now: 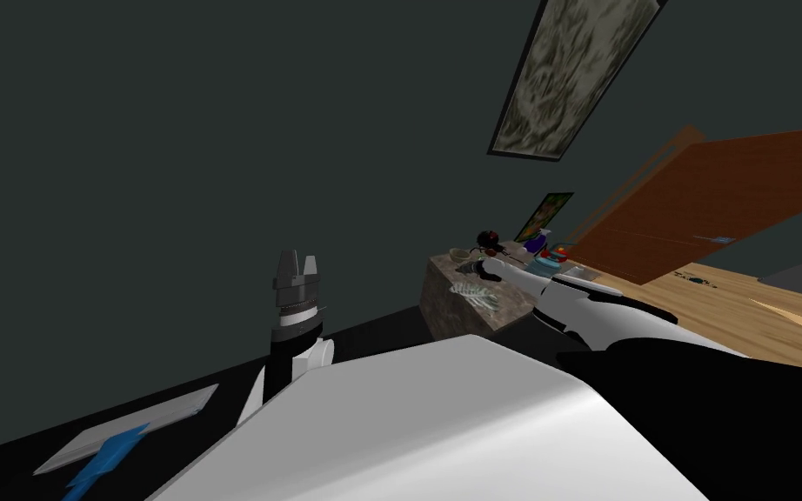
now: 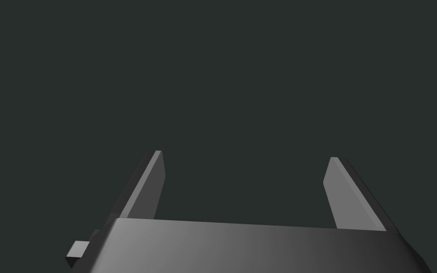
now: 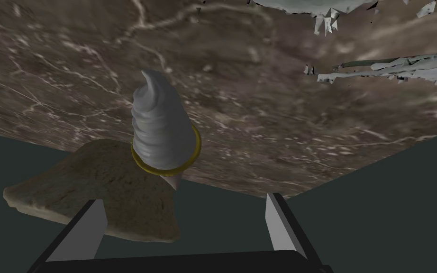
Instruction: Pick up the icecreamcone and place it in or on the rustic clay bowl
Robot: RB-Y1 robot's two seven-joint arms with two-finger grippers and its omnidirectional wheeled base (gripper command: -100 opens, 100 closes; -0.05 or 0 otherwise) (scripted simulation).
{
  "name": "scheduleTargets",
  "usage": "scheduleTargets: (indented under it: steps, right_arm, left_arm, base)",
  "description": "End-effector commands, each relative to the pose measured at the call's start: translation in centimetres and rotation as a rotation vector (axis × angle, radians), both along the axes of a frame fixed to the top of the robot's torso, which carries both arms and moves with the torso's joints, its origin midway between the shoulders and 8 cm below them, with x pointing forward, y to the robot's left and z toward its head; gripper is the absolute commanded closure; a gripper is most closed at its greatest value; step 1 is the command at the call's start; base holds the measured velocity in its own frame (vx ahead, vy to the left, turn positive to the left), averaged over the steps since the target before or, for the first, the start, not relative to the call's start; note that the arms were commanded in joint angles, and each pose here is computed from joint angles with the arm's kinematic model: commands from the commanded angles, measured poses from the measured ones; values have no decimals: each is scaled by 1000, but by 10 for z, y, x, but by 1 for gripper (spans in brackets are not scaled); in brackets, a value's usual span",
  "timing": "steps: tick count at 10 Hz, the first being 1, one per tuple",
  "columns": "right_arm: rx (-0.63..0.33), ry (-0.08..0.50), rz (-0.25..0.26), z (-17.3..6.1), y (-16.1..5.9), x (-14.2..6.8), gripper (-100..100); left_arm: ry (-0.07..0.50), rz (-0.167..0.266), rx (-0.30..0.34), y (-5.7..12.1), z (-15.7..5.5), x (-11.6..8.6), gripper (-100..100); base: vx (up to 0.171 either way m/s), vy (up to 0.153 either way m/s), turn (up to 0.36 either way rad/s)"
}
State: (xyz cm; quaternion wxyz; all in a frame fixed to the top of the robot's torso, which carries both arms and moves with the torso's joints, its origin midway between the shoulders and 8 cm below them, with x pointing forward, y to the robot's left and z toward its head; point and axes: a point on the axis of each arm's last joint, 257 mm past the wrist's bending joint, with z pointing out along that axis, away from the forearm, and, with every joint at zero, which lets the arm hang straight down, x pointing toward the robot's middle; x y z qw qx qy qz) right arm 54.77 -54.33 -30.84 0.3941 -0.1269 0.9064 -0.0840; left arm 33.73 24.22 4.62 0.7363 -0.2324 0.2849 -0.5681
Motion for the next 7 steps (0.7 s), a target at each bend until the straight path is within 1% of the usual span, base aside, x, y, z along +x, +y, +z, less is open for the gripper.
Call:
scheduleTargets:
  steps: [1, 3, 4, 5, 6, 7]
  right_arm:
    - [-15, 15, -5, -2, -4, -6, -100]
    - [-14, 15, -4, -2, -4, -6, -100]
    - [-13, 14, -6, -2, -4, -6, 0]
    - [-13, 14, -6, -2, -4, -6, -100]
    - [-13, 14, -6, -2, -4, -6, 100]
    - [-13, 14, -6, -2, -4, -6, 100]
  left_arm:
    - [0, 0, 0, 0, 0, 0, 0]
    - [0, 0, 0, 0, 0, 0, 0]
    - [0, 0, 0, 0, 0, 0, 0]
    - [0, 0, 0, 0, 0, 0, 0]
    - [0, 0, 0, 0, 0, 0, 0]
    - [0, 0, 0, 0, 0, 0, 0]
  base:
    - [47, -26, 12]
    - [8, -5, -2]
    - [0, 0, 0]
    - [0, 0, 0]
    - [0, 0, 0]
    - [0, 0, 0]
